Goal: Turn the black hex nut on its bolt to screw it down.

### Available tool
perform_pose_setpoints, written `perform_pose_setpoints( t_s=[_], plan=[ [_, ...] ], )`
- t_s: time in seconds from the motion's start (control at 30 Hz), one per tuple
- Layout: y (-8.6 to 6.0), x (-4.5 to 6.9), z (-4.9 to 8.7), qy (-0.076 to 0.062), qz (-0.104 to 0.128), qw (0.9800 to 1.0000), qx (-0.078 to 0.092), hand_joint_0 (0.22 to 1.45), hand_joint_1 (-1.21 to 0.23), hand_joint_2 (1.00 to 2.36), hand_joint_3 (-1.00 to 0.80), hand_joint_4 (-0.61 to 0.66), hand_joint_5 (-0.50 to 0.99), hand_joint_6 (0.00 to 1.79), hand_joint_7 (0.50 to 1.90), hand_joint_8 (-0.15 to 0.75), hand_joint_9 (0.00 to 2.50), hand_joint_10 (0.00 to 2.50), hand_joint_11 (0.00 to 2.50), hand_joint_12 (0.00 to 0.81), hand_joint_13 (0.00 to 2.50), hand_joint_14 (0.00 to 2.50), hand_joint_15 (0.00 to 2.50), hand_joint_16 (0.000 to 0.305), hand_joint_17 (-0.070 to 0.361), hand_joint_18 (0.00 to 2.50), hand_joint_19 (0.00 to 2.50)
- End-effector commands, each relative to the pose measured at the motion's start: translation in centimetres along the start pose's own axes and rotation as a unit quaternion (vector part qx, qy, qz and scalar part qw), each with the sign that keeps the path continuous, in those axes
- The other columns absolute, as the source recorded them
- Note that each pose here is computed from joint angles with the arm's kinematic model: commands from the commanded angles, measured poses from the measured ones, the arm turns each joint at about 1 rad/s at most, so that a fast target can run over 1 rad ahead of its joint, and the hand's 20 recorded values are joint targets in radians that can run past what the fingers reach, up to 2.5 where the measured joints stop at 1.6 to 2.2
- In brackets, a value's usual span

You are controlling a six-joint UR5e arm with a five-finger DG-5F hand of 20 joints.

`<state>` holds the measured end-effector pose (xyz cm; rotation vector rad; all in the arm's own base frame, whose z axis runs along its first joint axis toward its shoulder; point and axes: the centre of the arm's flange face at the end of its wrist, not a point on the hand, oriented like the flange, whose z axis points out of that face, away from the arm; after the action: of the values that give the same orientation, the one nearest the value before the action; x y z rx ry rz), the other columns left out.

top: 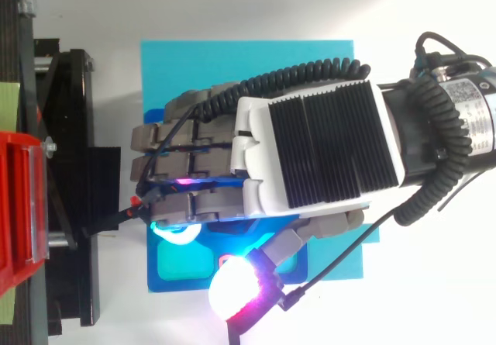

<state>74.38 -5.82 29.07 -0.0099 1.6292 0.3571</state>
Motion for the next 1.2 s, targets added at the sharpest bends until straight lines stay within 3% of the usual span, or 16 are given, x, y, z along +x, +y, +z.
perform_pose_setpoints(
  t_s=[0.0,0.43,0.77,1.17],
  plan=[
    [-0.2,0.0,-0.1,0.001,-0.003,1.0000,-0.002,0.50,-0.21,1.00,-0.50,0.13,-0.07,0.50,1.22,0.239,0.47,0.01,0.17,0.350,0.44,0.00,0.10,0.061,0.136,0.35,0.45],
    [-1.2,-0.2,-0.7,0.004,-0.003,0.9999,-0.013,0.50,-0.22,1.00,-0.50,0.12,-0.06,0.50,1.29,0.238,0.48,0.01,0.17,0.348,0.44,0.00,0.09,0.061,0.137,0.35,0.45],
    [-3.5,-0.8,-1.6,0.001,-0.016,0.9996,-0.023,0.50,-0.22,1.00,-0.50,0.13,-0.06,0.50,1.29,0.240,0.47,0.01,0.17,0.346,0.44,0.00,0.10,0.060,0.136,0.35,0.46],
    [-5.9,-1.5,-3.0,0.002,-0.013,0.9991,-0.040,0.50,-0.22,1.00,-0.50,0.14,-0.06,0.50,1.28,0.240,0.48,0.01,0.17,0.347,0.45,0.00,0.10,0.060,0.136,0.37,0.46]
  ],
)
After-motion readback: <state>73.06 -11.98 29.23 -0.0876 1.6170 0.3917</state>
